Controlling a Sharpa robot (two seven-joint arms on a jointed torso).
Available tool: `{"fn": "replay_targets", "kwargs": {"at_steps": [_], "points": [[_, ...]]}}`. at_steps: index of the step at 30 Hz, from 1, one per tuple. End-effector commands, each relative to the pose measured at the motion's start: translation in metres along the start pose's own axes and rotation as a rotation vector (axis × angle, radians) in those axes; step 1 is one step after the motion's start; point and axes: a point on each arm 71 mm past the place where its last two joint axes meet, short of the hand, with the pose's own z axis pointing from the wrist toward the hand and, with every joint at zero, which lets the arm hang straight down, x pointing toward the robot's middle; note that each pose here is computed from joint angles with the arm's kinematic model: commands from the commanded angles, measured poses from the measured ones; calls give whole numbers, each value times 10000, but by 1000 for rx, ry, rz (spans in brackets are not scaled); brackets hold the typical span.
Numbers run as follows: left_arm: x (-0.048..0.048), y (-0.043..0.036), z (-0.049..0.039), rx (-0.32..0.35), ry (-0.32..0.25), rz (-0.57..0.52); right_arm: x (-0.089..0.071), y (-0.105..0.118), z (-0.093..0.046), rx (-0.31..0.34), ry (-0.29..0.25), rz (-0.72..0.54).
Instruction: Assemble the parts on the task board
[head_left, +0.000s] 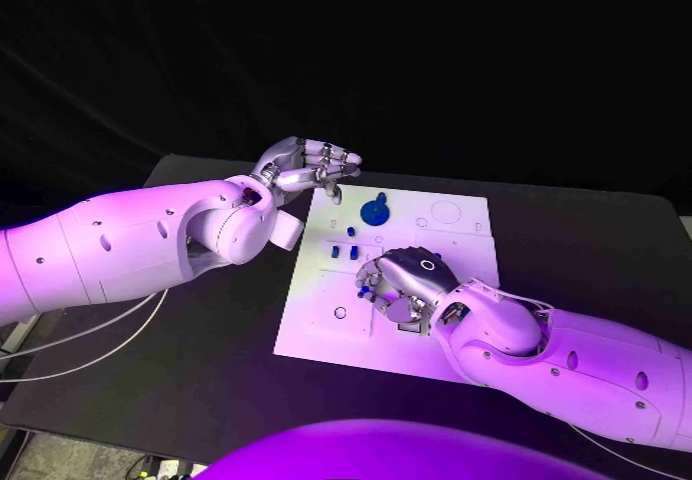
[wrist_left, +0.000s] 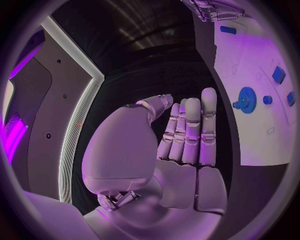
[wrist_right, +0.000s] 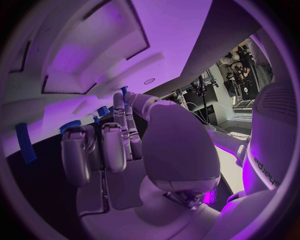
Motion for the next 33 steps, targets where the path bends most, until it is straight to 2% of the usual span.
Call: {"fn": "replay_targets", "kwargs": {"at_steps": [1,15,25,29,33], "points": [[30,-14,4,8,17,-11,24,9,3,-9,18,-16],[31,-16,1,7,18,-11,76,3,30,8,53,-43],[33,-19,0,6,17,-11,117,39,53,-4,81,-44],[30,-20,-2,6,16,-10,118,35,51,-2,78,-41],[27,-20,-3,5,16,-10,98,12,37,2,50,-34]]}}
